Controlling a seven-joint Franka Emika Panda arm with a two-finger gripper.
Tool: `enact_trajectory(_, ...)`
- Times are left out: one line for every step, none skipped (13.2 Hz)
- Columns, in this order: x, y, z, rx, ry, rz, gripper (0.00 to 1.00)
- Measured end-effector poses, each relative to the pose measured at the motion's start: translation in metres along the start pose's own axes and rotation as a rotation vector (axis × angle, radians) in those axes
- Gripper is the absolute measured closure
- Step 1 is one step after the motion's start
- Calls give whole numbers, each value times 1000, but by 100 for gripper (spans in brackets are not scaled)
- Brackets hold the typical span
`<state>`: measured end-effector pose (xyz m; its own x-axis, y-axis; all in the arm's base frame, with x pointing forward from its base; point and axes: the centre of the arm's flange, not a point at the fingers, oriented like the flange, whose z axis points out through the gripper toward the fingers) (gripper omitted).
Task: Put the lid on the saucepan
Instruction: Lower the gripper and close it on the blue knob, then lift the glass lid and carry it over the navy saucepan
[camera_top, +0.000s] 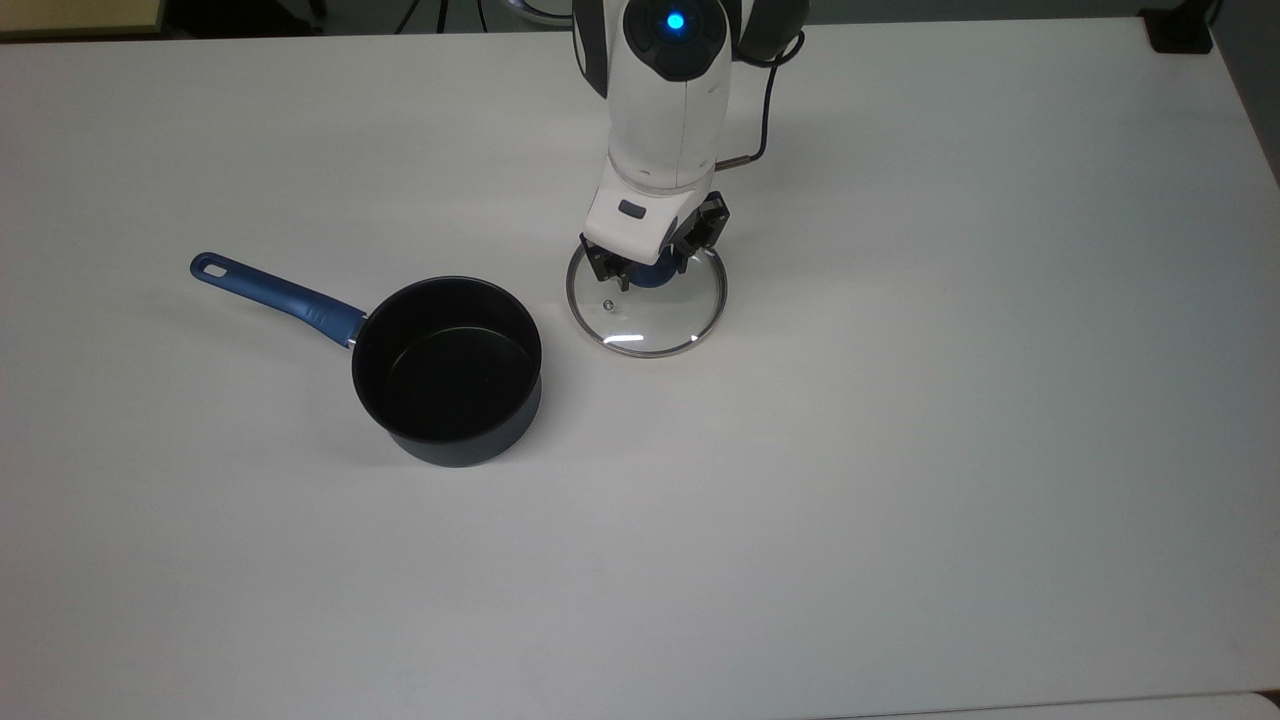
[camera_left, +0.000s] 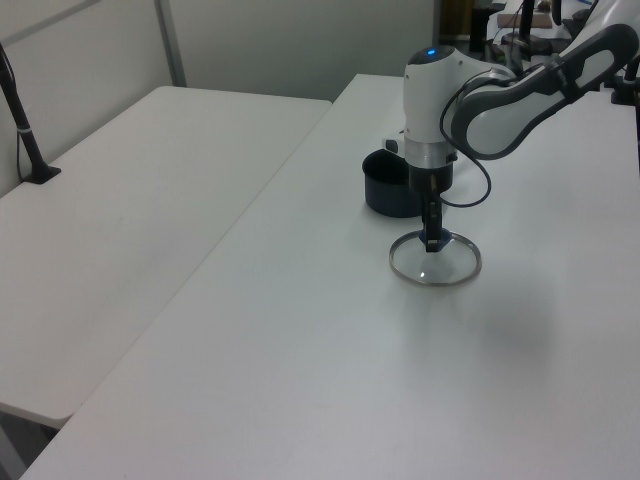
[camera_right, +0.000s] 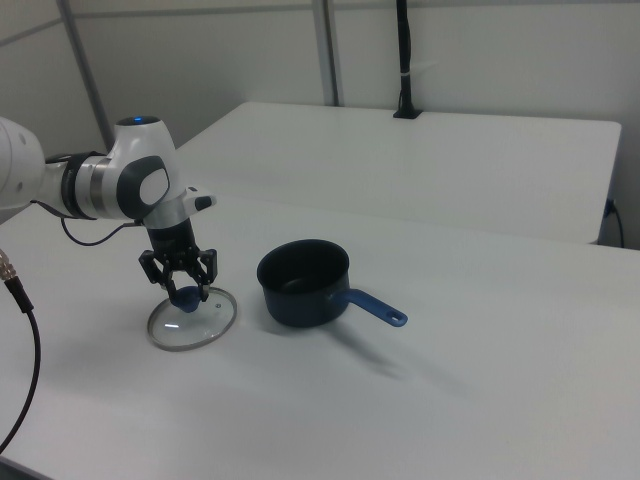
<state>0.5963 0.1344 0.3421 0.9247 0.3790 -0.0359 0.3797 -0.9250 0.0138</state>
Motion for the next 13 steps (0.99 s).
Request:
enact_trajectory(0, 1, 0, 0, 0, -5, 38)
enact_trajectory(0, 1, 0, 0, 0, -6, 38)
enact_trajectory(0, 1, 0, 0, 0, -6, 38)
enact_trajectory(0, 2, 0, 0, 1, -6, 39)
enact_trajectory(0, 3, -3, -1, 5, -4, 39)
enact_trajectory(0, 5, -9, -2, 14, -1, 39)
enact_trajectory(-1, 7, -19, -3, 15, 2, 39)
enact_trajectory(-2, 8, -31, -3, 9, 5, 39)
enact_trajectory(-3, 9, -43, -4, 7, 7, 39)
enact_trajectory(-5, 11, -55, -4, 6, 10, 39)
enact_trajectory(-7, 13, -67, -5, 6, 15, 39)
enact_trajectory(-10, 18, -80, -7, 5, 23, 39)
enact_trajectory(-13, 25, -95, -8, 1, 36, 39)
